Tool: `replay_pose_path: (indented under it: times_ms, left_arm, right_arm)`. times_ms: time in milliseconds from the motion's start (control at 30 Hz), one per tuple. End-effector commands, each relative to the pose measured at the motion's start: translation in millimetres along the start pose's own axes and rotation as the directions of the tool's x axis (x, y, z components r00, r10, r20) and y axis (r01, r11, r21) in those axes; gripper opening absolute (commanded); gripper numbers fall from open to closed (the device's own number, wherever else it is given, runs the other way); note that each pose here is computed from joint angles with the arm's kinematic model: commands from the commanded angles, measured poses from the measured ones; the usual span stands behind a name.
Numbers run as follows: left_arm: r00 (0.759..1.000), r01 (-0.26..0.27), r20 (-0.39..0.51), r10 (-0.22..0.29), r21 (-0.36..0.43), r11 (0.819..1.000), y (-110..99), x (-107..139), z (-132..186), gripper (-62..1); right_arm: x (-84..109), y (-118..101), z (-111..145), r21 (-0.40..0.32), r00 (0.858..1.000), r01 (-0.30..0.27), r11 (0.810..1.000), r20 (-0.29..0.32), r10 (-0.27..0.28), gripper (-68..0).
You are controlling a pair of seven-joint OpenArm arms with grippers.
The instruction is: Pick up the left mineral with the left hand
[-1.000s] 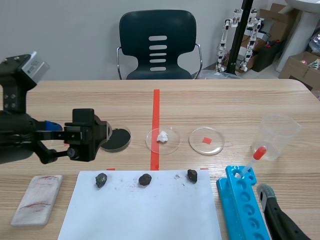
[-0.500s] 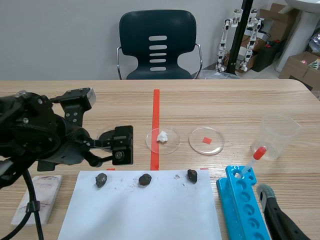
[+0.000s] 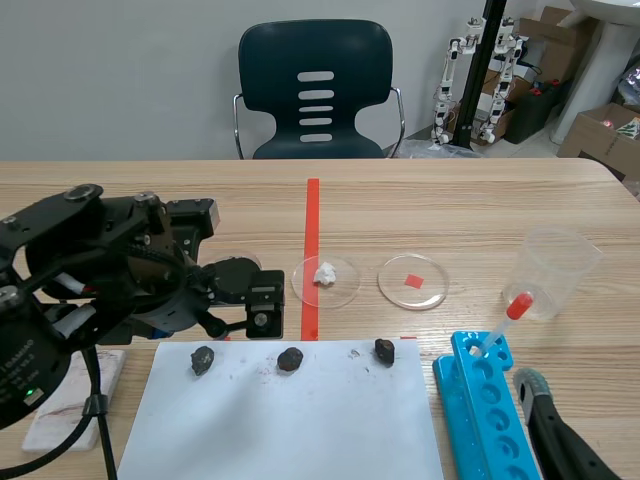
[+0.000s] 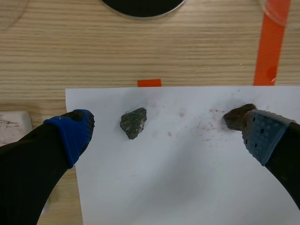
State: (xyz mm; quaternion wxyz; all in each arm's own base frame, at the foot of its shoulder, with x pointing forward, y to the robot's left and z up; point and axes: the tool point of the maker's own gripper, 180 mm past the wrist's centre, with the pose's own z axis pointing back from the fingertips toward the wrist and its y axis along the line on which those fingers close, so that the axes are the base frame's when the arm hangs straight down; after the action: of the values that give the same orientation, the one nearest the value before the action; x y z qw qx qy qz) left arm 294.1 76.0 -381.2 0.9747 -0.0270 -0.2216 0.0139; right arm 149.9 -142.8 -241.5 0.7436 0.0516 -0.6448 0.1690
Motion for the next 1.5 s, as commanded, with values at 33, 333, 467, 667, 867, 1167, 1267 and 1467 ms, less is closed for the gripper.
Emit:
replay_pose_path:
  times_ms: [33, 333, 467, 667, 867, 1167, 1267, 1467]
  left_arm:
    - [0.999, 0.026, -0.019, -0.025, 0.038, 0.999, 7, 1, -3, 1.4]
    - [0.996, 0.090, -0.029, -0.087, 0.111, 0.990, 14, 3, -7, 1.4]
    - [0.994, 0.101, -0.043, -0.096, 0.118, 0.988, 15, 0, -10, 1.4]
    - [0.991, 0.110, -0.089, -0.097, 0.151, 0.982, 24, -5, -18, 1.4]
    - [0.989, 0.114, -0.109, -0.096, 0.167, 0.979, 28, -5, -22, 1.4]
    - [0.985, 0.111, -0.149, -0.089, 0.150, 0.982, 26, -16, -26, 1.4]
    - [0.984, 0.108, -0.155, -0.087, 0.135, 0.985, 22, -18, -26, 1.4]
    - [0.984, 0.108, -0.156, -0.088, 0.122, 0.987, 17, -18, -26, 1.4]
  right_arm:
    - [9.3, -3, -3, -0.010, 0.999, -0.002, 1.000, 0.036, 0.002, 0.4]
    - [9.3, -3, -3, -0.010, 0.999, -0.002, 1.000, 0.036, 0.002, 0.4]
    - [9.3, -3, -3, -0.010, 0.999, -0.002, 1.000, 0.036, 0.002, 0.4]
    - [9.3, -3, -3, -0.010, 0.999, -0.002, 1.000, 0.036, 0.002, 0.4]
    - [9.3, -3, -3, -0.010, 0.999, -0.002, 1.000, 0.036, 0.002, 0.4]
    - [9.3, -3, -3, -0.010, 0.999, -0.002, 1.000, 0.036, 0.002, 0.4]
    - [9.3, -3, -3, -0.010, 0.999, -0.002, 1.000, 0.036, 0.002, 0.4]
    - [9.3, -3, -3, -0.010, 0.999, -0.002, 1.000, 0.036, 0.002, 0.4]
